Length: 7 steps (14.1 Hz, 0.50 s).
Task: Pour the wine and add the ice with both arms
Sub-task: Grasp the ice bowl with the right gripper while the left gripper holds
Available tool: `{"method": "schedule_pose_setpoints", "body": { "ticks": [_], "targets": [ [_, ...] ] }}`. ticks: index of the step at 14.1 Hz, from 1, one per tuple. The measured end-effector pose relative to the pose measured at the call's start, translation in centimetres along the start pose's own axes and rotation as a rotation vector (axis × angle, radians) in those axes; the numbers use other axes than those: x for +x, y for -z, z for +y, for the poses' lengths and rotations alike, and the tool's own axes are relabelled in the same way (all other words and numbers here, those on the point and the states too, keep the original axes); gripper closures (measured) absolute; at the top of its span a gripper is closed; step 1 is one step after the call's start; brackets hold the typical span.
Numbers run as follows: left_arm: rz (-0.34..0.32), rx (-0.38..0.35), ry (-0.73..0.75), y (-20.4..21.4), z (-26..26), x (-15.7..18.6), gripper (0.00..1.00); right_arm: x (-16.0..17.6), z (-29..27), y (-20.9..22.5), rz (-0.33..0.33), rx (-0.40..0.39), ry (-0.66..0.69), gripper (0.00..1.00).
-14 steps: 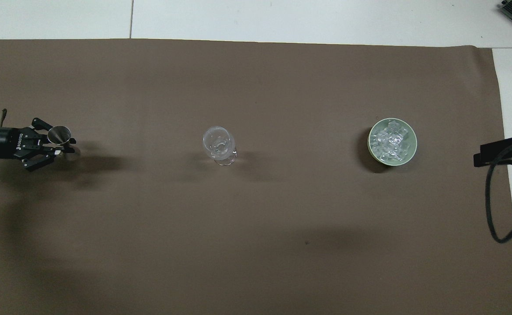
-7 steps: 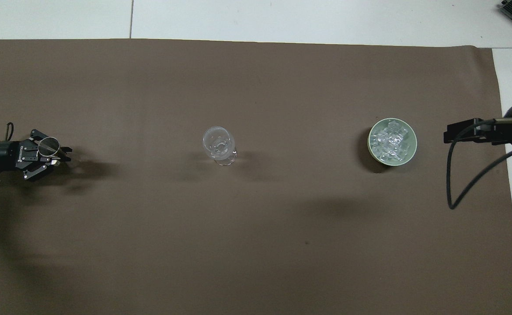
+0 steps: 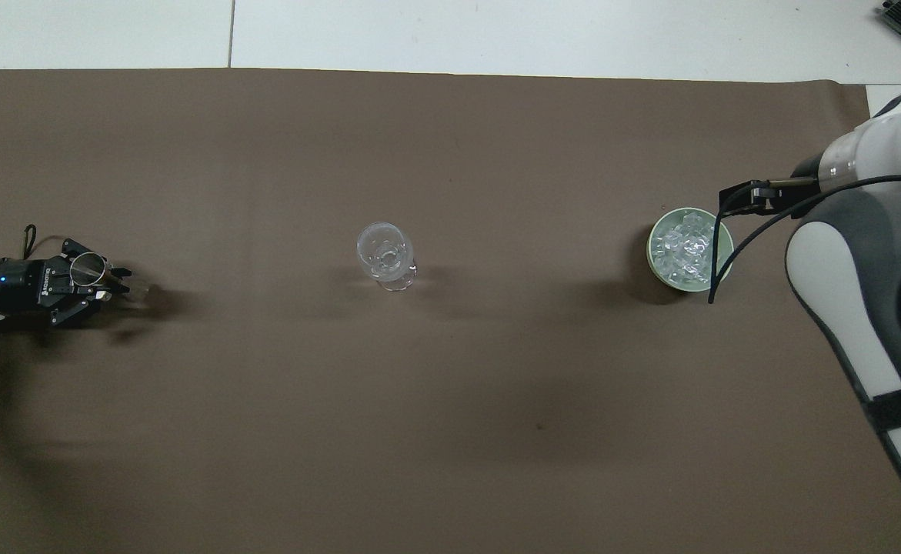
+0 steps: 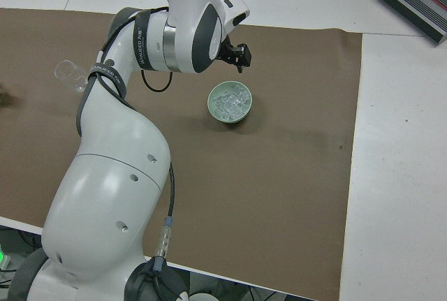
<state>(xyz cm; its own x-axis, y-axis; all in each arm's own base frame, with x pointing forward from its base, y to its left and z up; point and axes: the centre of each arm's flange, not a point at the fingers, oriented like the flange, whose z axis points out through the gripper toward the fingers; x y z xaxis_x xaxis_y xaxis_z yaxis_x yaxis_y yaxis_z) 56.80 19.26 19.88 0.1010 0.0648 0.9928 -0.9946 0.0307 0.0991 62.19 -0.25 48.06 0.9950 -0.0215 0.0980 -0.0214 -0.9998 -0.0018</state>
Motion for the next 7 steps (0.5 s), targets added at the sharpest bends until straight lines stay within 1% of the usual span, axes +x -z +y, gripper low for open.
{"method": "schedule_pose_setpoints", "body": {
  "ticks": [4,7],
  "targets": [
    [0.01,0.0,-0.018,0.0,0.1,-0.7,0.78,-1.1,0.1,-5.6,0.003,-0.002,0.01,0.0],
    [0.018,0.0,-0.021,-0.1,0.2,-1.4,0.78,-1.3,-0.4,-8.4,0.006,-0.002,0.018,0.0]
  ]
}}
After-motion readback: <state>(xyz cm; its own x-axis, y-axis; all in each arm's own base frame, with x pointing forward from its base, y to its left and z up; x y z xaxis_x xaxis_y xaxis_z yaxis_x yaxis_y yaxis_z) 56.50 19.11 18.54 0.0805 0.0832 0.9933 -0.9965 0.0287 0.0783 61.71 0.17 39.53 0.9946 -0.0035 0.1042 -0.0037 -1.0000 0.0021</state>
